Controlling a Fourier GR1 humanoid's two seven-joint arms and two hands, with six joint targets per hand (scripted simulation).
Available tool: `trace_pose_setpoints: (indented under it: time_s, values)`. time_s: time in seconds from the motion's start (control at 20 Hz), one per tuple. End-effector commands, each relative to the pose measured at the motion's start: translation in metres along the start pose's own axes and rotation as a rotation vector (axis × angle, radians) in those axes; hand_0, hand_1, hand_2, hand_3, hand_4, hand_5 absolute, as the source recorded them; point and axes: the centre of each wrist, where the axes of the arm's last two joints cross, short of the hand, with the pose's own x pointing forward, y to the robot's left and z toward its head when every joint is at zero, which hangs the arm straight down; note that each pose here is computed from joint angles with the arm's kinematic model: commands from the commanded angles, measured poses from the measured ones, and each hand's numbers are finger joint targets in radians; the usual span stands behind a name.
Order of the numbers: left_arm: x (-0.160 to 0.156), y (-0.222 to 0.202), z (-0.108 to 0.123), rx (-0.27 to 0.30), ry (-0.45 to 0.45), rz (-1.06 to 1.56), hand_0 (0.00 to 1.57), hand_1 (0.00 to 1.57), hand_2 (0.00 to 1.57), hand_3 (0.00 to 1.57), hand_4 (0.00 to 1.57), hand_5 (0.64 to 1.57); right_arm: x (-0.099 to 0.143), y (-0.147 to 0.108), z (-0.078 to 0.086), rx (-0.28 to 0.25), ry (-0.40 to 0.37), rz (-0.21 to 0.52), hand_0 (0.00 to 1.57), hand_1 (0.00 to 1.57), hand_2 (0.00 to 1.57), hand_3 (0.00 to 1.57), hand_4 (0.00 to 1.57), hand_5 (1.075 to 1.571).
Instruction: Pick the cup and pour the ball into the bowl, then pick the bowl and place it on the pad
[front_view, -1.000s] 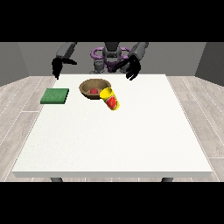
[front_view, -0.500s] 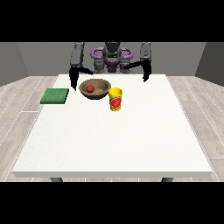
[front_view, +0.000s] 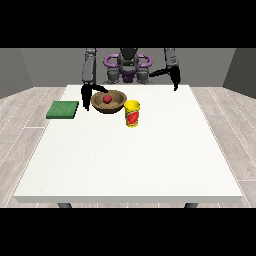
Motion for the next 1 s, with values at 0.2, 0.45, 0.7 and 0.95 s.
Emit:
trace_pose_setpoints:
  time_s: [0.2, 0.45, 0.7, 0.95]
  values:
    - [0.02, 0.003, -0.001, -0.004, -0.008, -0.007, 0.0, 0.0, 0.0, 0.0, 0.0, 1.566, -0.016, 0.003, -0.009, 0.002, 0.014, 0.002, 0.0, 0.0, 0.0, 0.0, 0.14, 1.564]
    - [0.021, 0.027, -0.01, 0.009, -0.035, -0.004, 0.0, 0.0, 0.0, 0.0, 0.0, 1.566, -0.039, 0.012, 0.011, -0.125, 0.19, -0.069, 0.0, 0.0, 0.0, 0.0, 0.46, 1.547]
    - [0.033, 0.006, -0.015, -0.051, -0.109, 0.014, 0.0, 0.0, 0.0, 0.0, 0.52, 1.557, -0.042, -0.025, 0.024, -0.221, 0.208, 0.392, 1.57, 1.57, 1.57, 1.51, 0.89, 1.526]
    - [0.026, 0.009, -0.01, -0.104, -0.054, 0.045, 0.0, 0.0, 0.0, 0.0, 0.76, 1.507, -0.036, -0.025, 0.019, -0.311, 0.246, 0.567, 1.57, 1.57, 1.57, 1.4, 0.92, 1.565]
